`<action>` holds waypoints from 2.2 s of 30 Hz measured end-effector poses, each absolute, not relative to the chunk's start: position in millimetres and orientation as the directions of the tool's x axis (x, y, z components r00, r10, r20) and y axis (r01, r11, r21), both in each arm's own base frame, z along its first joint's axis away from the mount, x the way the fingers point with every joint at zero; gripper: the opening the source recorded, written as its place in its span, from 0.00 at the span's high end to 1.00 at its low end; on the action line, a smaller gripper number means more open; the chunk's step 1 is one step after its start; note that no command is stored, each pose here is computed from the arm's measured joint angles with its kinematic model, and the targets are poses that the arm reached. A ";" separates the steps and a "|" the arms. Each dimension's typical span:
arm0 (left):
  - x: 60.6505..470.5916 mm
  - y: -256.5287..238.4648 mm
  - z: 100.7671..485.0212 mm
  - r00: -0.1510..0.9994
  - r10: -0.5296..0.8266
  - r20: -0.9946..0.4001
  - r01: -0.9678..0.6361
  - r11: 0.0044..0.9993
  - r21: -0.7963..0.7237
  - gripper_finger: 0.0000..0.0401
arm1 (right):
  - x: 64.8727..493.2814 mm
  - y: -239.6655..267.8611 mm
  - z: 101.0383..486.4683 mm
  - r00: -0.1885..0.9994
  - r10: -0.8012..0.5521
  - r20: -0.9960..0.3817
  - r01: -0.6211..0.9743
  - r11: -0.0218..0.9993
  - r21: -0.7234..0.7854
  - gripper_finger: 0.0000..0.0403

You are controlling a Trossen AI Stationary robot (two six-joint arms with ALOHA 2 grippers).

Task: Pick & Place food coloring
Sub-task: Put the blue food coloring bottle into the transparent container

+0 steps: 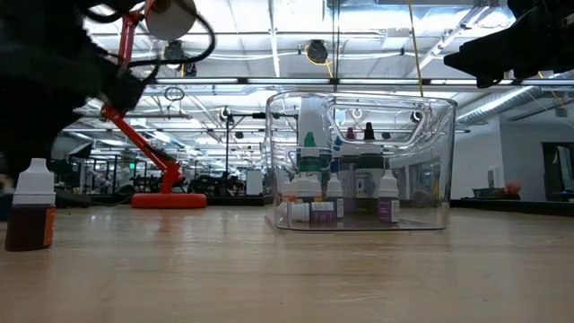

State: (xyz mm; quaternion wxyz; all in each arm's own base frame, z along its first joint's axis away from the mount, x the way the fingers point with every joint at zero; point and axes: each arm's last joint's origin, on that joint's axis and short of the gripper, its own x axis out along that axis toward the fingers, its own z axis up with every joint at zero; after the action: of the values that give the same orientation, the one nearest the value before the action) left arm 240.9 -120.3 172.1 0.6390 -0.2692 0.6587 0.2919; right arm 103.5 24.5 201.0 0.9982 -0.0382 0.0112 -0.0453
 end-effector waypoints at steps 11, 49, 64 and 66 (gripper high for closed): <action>300.2 -86.1 281.8 0.235 0.091 -0.968 -0.449 0.893 -0.025 0.86 | 103.5 24.5 201.6 0.996 -0.092 -0.011 0.091 0.993 -0.076 0.60; 424.3 -14.0 248.5 0.219 0.009 -0.976 -0.048 0.999 -0.002 0.86 | 103.5 24.5 200.1 0.995 -0.092 -0.026 0.089 0.992 -0.084 0.60; 438.4 -14.2 221.3 0.205 0.000 -0.979 -0.050 0.999 -0.011 0.86 | 103.5 24.6 199.9 0.996 -0.087 -0.028 0.084 0.993 -0.081 0.60; 439.1 -13.9 220.9 0.209 0.001 -0.978 -0.052 0.999 -0.010 0.86 | 103.5 25.1 200.1 0.997 -0.070 -0.026 0.068 0.995 -0.079 0.60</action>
State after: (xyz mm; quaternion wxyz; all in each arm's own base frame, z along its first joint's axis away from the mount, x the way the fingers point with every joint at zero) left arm 439.1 -13.9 220.9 0.7772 -0.0202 0.6287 0.0170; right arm 103.5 25.1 200.1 0.9985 -0.0392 0.0145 -0.0346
